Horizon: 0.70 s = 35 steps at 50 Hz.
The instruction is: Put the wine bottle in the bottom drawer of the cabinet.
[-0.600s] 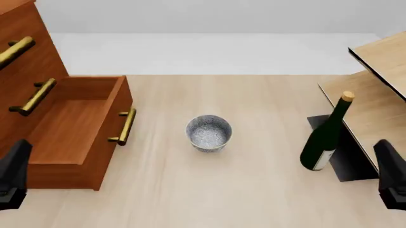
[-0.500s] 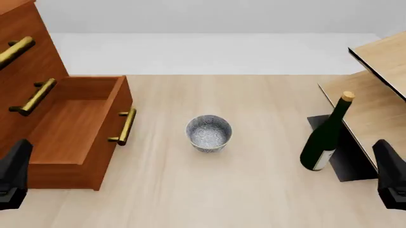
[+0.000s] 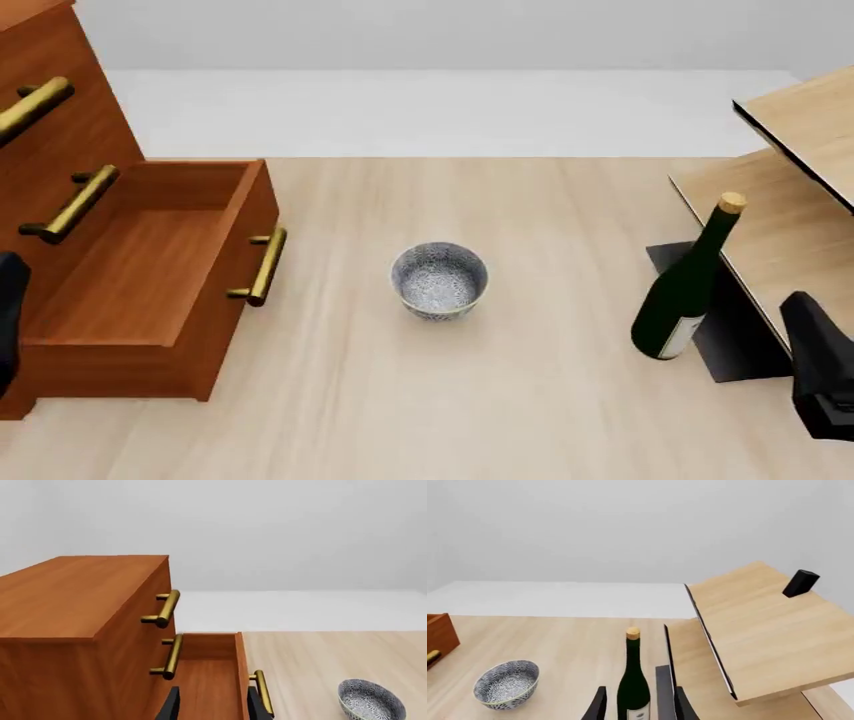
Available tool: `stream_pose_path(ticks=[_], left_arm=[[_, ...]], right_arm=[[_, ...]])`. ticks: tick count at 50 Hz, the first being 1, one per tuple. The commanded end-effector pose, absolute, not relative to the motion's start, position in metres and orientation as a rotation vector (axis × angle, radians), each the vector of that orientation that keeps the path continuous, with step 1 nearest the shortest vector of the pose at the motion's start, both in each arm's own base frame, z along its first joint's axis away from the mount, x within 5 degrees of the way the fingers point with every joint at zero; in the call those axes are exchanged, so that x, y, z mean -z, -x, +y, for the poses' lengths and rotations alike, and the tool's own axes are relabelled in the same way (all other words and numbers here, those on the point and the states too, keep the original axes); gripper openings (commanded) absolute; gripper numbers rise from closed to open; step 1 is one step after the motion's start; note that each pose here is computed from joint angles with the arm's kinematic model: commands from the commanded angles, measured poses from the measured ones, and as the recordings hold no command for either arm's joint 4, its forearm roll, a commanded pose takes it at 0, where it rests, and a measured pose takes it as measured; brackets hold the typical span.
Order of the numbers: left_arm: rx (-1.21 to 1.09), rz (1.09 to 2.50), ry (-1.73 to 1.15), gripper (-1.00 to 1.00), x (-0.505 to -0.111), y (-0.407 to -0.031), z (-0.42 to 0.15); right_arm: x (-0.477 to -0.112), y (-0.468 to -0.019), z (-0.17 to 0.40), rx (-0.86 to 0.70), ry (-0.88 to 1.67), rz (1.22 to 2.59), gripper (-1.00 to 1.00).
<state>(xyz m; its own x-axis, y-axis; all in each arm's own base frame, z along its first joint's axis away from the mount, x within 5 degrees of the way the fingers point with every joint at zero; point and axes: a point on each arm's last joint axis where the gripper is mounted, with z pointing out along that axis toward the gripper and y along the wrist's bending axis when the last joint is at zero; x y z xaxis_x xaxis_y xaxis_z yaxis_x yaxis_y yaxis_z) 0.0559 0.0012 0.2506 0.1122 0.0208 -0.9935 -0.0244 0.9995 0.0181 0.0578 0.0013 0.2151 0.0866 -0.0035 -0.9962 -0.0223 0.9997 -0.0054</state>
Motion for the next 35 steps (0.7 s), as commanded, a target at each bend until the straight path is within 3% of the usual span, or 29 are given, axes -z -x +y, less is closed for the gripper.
stream_pose_path(ticks=[1, 6, 14, 19, 35], left_arm=[[-0.047, 1.435, 0.039, 1.00, -0.296, -0.055, 0.003], [-0.073, 1.466, 0.113, 1.00, -0.321, -0.068, 0.008], [-0.047, 1.515, -0.010, 1.00, -0.364, -0.084, 0.002], [-0.035, 1.639, -0.030, 1.00, -0.384, -0.114, 0.001], [0.061, 1.866, -0.035, 1.00, -0.436, -0.156, -0.010]], right_arm=[[-0.216, -0.057, 0.002, -0.027, 0.031, 1.479, 1.00], [-0.219, -0.057, 0.002, -0.028, 0.035, 1.474, 1.00], [-0.222, -0.056, 0.002, -0.022, 0.038, 1.468, 1.00], [-0.223, -0.055, 0.003, -0.029, 0.044, 1.467, 1.00], [-0.221, -0.057, 0.005, -0.053, 0.069, 1.488, 1.00]])
